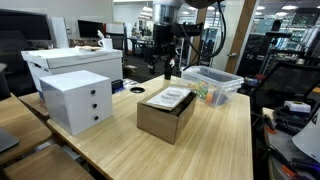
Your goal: Close the top of the brown box
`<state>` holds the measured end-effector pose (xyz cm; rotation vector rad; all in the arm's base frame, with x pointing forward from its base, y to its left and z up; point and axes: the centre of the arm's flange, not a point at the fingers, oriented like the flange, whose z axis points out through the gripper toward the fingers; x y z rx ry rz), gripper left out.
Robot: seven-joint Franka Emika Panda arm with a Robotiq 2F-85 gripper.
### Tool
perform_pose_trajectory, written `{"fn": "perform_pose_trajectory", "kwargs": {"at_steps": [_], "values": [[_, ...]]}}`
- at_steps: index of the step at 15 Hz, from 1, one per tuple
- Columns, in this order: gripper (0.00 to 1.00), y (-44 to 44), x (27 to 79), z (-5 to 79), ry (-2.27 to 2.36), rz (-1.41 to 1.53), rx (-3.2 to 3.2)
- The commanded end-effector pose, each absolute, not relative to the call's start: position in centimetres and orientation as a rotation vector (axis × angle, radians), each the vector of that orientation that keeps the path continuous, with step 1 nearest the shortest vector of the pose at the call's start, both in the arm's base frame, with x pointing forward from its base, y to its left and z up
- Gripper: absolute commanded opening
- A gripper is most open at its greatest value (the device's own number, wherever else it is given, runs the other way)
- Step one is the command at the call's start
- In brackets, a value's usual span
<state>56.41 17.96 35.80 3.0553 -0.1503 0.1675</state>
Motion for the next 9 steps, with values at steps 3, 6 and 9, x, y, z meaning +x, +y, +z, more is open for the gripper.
{"fn": "perform_pose_trajectory", "kwargs": {"at_steps": [3,6,9], "values": [[1.0,17.5,55.4,38.1,0.262,0.28,3.074],[1.0,17.4,53.9,40.7,0.48,0.33,3.048],[1.0,16.8,52.2,41.5,0.495,0.28,3.041]]}}
